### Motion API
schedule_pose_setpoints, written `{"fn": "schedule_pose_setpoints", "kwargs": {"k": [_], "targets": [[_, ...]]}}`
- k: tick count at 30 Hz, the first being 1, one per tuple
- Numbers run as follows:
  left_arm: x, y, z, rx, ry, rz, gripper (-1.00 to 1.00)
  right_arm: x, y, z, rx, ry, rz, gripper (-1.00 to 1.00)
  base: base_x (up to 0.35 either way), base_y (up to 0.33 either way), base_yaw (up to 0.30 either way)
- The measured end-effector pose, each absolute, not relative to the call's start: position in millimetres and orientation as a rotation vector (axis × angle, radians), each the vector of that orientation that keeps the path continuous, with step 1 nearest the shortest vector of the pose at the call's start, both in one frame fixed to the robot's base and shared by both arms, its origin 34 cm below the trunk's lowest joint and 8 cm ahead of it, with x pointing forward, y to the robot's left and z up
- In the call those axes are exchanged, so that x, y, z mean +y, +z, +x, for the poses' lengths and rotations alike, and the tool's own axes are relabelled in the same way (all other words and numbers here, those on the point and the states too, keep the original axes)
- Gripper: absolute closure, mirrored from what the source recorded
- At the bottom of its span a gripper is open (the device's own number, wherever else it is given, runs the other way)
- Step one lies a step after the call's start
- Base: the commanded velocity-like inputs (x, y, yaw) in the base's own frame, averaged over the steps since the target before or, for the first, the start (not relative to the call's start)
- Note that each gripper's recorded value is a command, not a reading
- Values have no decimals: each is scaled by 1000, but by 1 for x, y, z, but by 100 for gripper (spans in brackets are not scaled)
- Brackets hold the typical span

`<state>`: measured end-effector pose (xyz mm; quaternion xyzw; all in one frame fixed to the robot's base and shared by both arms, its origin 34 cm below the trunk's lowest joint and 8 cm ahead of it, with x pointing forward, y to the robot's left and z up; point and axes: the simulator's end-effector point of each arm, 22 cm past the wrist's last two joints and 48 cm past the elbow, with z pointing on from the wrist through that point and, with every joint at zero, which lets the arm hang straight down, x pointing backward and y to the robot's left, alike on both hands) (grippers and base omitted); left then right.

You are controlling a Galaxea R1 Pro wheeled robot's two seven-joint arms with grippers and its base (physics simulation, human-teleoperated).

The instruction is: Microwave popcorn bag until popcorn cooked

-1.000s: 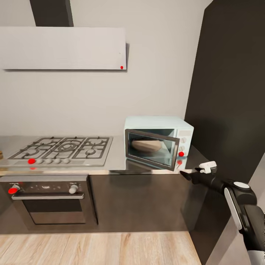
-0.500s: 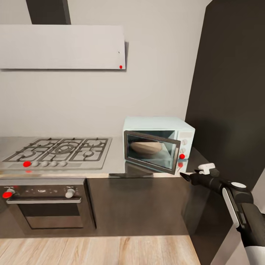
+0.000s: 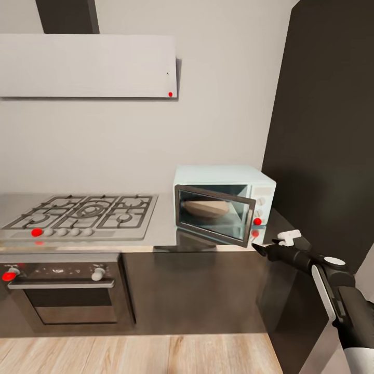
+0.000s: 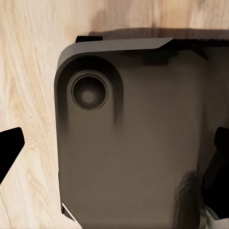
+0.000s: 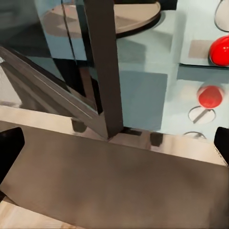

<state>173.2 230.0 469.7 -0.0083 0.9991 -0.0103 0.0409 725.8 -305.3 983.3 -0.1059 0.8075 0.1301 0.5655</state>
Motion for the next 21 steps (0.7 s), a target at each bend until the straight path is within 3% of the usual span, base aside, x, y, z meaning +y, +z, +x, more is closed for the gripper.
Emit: {"fn": "schedule_pose_setpoints", "kwargs": {"k": [5,21], "targets": [[231,470,173,3061,-30,-24,-100,-299,984,724,1894,335,-269,-100,186,0,0],[229,470,172,3063,-33,-23,-100,-289,1011,723,1807,363,-329,-100,4,0,0]]}}
